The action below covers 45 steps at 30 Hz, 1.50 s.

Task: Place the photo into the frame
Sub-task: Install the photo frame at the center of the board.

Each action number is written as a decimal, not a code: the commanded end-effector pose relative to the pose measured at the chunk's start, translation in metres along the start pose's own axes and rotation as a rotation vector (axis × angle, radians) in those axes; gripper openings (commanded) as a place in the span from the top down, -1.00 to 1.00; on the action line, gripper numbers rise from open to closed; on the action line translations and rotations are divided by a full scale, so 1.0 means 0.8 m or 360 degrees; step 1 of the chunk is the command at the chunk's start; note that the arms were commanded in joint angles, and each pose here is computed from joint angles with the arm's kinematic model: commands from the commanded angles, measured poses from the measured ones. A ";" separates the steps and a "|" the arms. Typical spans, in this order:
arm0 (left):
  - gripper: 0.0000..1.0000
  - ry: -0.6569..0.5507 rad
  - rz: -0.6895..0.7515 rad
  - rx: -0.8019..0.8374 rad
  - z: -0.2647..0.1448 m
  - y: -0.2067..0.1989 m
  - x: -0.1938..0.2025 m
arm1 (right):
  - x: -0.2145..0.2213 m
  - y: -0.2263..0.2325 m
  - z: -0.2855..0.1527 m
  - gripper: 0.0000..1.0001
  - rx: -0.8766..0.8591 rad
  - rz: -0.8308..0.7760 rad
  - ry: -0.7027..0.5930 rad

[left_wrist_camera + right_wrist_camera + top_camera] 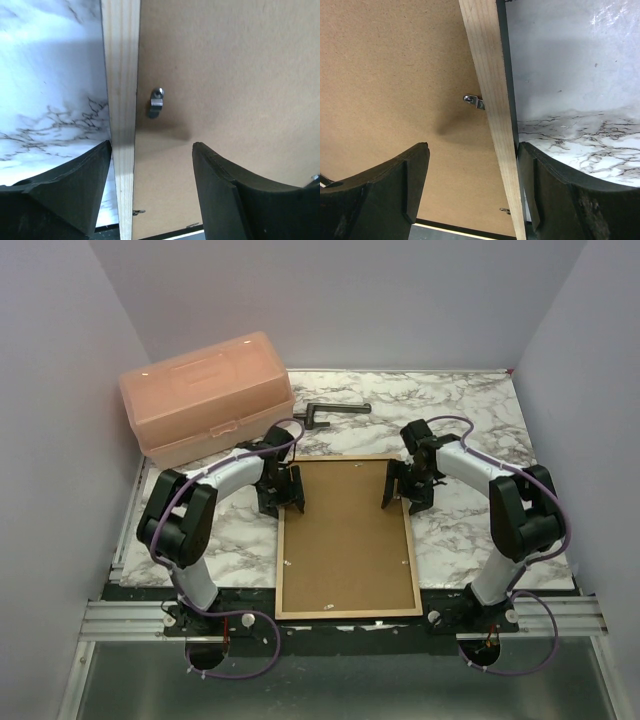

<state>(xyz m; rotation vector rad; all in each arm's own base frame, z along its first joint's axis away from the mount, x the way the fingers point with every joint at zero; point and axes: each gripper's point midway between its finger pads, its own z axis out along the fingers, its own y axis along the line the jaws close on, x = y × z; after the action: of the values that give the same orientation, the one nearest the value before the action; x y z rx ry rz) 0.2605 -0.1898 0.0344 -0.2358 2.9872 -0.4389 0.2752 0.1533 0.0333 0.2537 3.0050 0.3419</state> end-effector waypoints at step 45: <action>0.78 -0.0150 0.0102 -0.0202 -0.004 0.022 -0.060 | -0.005 0.002 0.007 -0.58 0.0000 -0.0007 0.0025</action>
<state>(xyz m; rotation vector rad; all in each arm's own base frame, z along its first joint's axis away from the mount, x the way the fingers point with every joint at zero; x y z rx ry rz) 0.3057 -0.1682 0.0309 -0.1774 2.9388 -0.2564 0.2723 0.1529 0.0225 0.2392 3.0408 0.3313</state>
